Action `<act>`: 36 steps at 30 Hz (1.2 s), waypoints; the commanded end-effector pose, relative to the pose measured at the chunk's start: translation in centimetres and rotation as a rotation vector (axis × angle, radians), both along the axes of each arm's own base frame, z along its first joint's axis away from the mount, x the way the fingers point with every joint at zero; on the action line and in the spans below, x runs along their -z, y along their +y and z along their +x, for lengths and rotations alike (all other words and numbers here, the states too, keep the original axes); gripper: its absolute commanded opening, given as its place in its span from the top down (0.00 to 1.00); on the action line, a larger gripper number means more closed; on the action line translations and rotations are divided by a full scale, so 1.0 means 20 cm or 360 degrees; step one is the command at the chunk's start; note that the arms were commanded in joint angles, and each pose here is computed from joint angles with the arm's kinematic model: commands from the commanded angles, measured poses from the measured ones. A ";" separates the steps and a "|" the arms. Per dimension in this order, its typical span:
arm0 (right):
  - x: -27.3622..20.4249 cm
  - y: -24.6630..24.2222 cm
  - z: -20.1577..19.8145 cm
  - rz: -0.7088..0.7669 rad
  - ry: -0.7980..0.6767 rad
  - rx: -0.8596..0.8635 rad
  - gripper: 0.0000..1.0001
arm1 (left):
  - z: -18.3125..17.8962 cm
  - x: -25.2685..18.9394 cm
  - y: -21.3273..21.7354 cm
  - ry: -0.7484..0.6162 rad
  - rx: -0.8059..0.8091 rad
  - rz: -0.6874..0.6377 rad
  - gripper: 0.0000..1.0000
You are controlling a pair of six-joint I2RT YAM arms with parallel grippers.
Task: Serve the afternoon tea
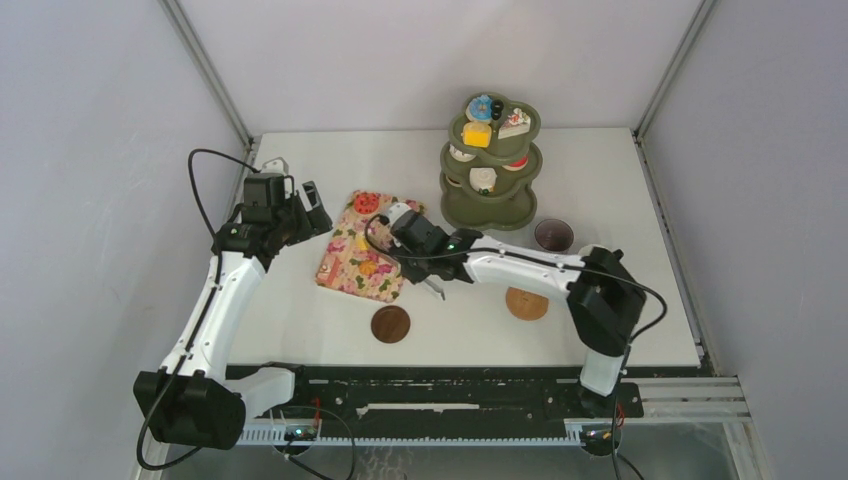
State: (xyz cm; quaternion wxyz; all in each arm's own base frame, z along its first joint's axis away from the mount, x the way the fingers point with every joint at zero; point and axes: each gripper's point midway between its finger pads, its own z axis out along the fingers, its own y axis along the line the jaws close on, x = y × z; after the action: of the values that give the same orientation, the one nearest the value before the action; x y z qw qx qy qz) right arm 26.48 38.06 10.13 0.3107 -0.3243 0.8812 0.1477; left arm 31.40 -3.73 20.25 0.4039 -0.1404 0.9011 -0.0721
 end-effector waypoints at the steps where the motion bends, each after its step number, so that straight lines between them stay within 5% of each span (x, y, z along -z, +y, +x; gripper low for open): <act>1: -0.26 -0.08 0.02 0.0216 -0.0142 0.0151 1.00 | 0.01 0.00 0.01 -0.0015 -0.0010 0.0000 0.12; 15: -0.22 -0.74 0.15 0.0275 -0.0174 0.0844 1.00 | 0.02 -0.01 0.00 -0.0016 0.0005 -0.0016 0.12; 32: -0.07 -0.87 0.45 0.0296 -0.0119 0.1006 1.00 | 0.03 0.01 0.01 -0.0001 -0.0008 0.0000 0.12; 36: 0.00 -0.86 0.45 0.0245 -0.0059 0.1013 0.76 | 0.03 0.00 0.01 -0.0003 -0.0011 0.0006 0.12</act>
State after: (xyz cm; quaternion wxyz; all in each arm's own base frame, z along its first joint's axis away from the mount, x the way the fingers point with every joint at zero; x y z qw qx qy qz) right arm 33.33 19.06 7.84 0.3484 -0.0168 0.9344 0.0720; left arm 31.61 -3.81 19.50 0.3924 -0.1403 0.9063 -0.0707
